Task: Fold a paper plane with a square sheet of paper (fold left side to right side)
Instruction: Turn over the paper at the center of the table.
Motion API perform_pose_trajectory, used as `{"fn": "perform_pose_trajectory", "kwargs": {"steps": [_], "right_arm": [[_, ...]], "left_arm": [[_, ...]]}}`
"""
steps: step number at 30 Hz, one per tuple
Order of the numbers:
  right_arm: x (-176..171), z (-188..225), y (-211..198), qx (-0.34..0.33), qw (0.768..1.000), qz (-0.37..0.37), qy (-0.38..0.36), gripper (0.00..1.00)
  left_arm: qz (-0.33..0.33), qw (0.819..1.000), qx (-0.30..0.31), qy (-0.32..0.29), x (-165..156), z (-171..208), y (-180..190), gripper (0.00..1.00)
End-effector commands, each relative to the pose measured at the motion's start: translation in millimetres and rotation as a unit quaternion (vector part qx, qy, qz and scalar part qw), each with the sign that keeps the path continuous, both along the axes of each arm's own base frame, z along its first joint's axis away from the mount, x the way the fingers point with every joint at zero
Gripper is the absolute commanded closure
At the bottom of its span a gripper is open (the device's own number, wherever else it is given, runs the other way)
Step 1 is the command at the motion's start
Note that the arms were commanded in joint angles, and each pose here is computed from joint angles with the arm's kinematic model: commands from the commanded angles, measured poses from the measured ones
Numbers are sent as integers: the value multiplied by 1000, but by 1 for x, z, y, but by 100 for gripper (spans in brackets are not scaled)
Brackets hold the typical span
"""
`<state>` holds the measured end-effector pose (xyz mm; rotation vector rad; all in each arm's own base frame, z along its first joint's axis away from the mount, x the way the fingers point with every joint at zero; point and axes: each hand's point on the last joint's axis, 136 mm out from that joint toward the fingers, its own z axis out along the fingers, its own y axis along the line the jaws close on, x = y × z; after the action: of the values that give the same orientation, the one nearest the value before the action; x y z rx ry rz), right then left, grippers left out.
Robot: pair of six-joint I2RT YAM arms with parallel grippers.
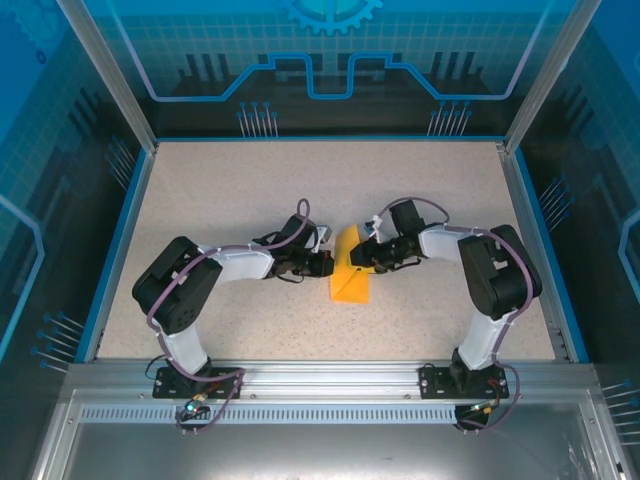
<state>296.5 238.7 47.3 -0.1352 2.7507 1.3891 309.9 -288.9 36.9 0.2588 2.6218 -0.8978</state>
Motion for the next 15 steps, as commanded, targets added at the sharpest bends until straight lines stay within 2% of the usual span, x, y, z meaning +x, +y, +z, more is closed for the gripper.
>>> {"fn": "perform_pose_trajectory", "kwargs": {"steps": [1, 3, 5, 7, 10, 15], "right_arm": [[0, 11, 10, 22, 1000, 17, -10, 75], [1, 20, 6, 20, 999, 18, -31, 86], [3, 37, 1, 32, 997, 17, -63, 92], [4, 63, -3, 54, 993, 19, -102, 92], [2, 105, -9, 87, 983, 32, -160, 92], [-12, 178, -10, 148, 959, 70, -231, 90]], "left_arm": [[13, 1000, -14, -21, 3, 17, 7, 94], [25, 999, -32, -30, 3, 30, 11, 81], [42, 997, -54, -46, 3, 51, 20, 64], [59, 994, -75, -61, 2, 70, 29, 47], [78, 987, -114, -78, -4, 103, 40, 28], [72, 964, -232, -108, -16, 172, 41, 9]]}}
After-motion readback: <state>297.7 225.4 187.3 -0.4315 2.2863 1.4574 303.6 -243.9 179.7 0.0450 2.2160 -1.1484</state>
